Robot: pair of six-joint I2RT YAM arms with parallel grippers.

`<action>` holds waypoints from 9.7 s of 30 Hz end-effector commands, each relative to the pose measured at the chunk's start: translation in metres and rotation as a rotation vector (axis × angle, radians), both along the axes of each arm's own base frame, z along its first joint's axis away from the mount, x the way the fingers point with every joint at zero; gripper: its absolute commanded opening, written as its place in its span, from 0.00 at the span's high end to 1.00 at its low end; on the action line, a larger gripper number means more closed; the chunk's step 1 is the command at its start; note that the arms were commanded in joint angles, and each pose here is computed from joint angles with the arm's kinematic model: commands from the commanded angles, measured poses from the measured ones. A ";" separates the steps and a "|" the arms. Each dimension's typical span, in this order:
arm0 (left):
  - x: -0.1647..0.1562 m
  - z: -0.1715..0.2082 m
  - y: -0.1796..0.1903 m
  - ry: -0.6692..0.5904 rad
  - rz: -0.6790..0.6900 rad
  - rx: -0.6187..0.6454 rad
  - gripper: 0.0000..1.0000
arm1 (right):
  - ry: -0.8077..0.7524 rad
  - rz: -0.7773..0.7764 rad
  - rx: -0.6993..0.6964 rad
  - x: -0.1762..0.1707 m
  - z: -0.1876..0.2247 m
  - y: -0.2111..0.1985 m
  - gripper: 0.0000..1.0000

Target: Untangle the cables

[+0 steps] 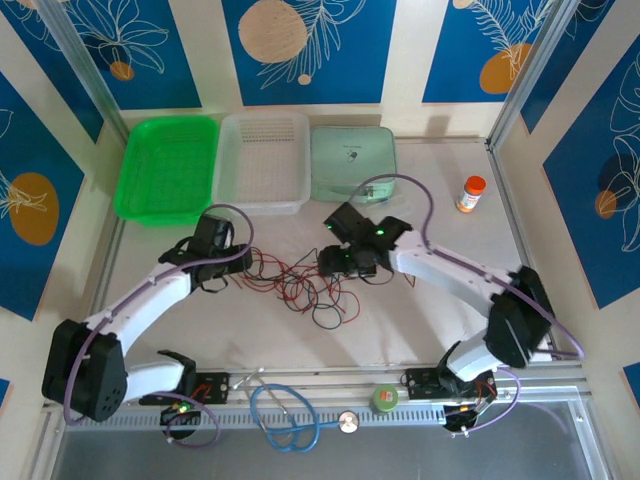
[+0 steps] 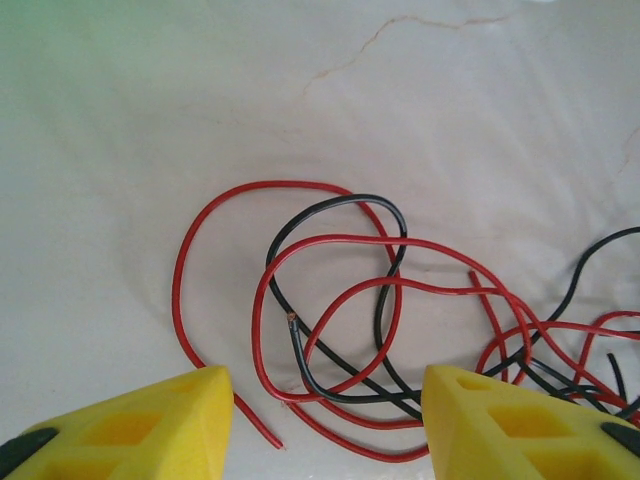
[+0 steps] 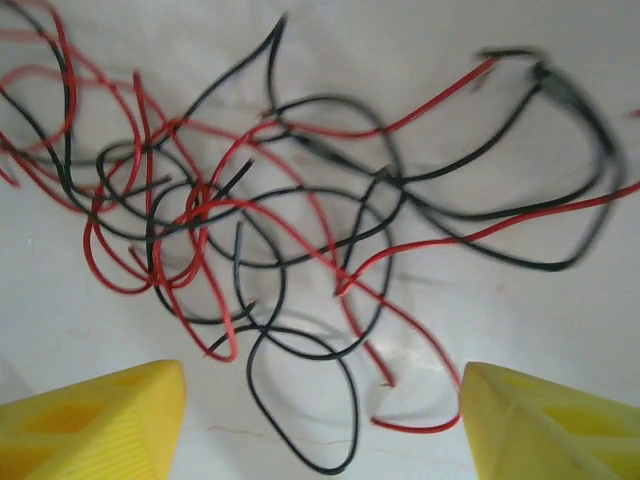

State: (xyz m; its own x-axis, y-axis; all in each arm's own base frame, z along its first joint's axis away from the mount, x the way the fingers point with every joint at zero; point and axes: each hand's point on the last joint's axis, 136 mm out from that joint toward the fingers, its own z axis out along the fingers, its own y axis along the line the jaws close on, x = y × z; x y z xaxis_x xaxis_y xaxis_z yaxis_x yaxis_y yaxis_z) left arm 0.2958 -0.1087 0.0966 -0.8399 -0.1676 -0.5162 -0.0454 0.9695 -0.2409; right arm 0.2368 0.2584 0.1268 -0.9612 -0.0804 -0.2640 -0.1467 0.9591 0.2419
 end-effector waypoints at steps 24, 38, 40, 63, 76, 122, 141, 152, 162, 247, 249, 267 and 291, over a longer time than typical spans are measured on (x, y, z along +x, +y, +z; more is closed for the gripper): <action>0.007 -0.073 0.034 0.129 0.151 0.161 0.98 | 0.138 -0.143 -0.227 0.000 -0.062 -0.023 1.00; -0.015 -0.057 0.053 0.124 0.212 0.177 0.99 | 0.126 -0.243 -0.368 -0.006 -0.058 -0.104 1.00; -0.018 -0.054 0.054 0.120 0.219 0.173 0.98 | 0.130 -0.279 -0.338 -0.008 -0.060 -0.108 1.00; -0.021 -0.033 0.077 0.096 0.302 0.192 0.78 | 0.037 -0.472 -0.208 -0.005 -0.025 -0.173 1.00; -0.008 -0.014 0.068 0.031 0.259 0.118 0.58 | -0.135 -0.380 0.105 -0.011 0.076 -0.176 1.00; -0.012 0.140 -0.219 -0.904 -1.118 -0.115 0.00 | -0.018 -0.194 0.809 0.013 0.170 -0.095 1.00; 0.001 0.127 -0.240 -0.830 -1.104 -0.137 0.94 | -0.025 -0.238 0.760 0.012 0.157 -0.101 1.00; 0.001 0.205 -0.202 -0.757 -0.941 -0.013 1.00 | -0.061 -0.405 0.621 0.021 0.100 -0.127 0.64; -0.004 0.265 -0.174 -0.763 -0.816 0.004 1.00 | -0.079 -0.349 0.491 0.007 0.045 -0.120 0.34; 0.145 0.240 0.158 -0.531 0.212 0.146 0.00 | -0.230 0.336 0.182 0.019 0.064 0.051 1.00; 0.123 0.245 0.144 -0.541 0.180 0.107 0.00 | -0.256 0.339 0.220 0.017 0.085 0.052 1.00; -0.005 0.141 -0.009 -0.252 -0.134 -0.225 0.15 | -0.329 0.255 0.468 0.039 0.179 0.048 1.00; 0.009 0.061 -0.091 -0.783 -0.670 0.150 0.00 | -0.289 0.174 0.581 0.055 0.192 0.025 1.00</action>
State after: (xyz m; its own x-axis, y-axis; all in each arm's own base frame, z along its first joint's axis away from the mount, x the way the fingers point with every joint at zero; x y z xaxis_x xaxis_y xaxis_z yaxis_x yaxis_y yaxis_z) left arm 0.2885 -0.1797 0.1253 -0.3763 0.2406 -0.8947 0.5587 0.8293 -0.0120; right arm 0.2996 0.2806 0.2953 -0.8502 -0.0081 -0.5264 -0.3849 0.6917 0.6110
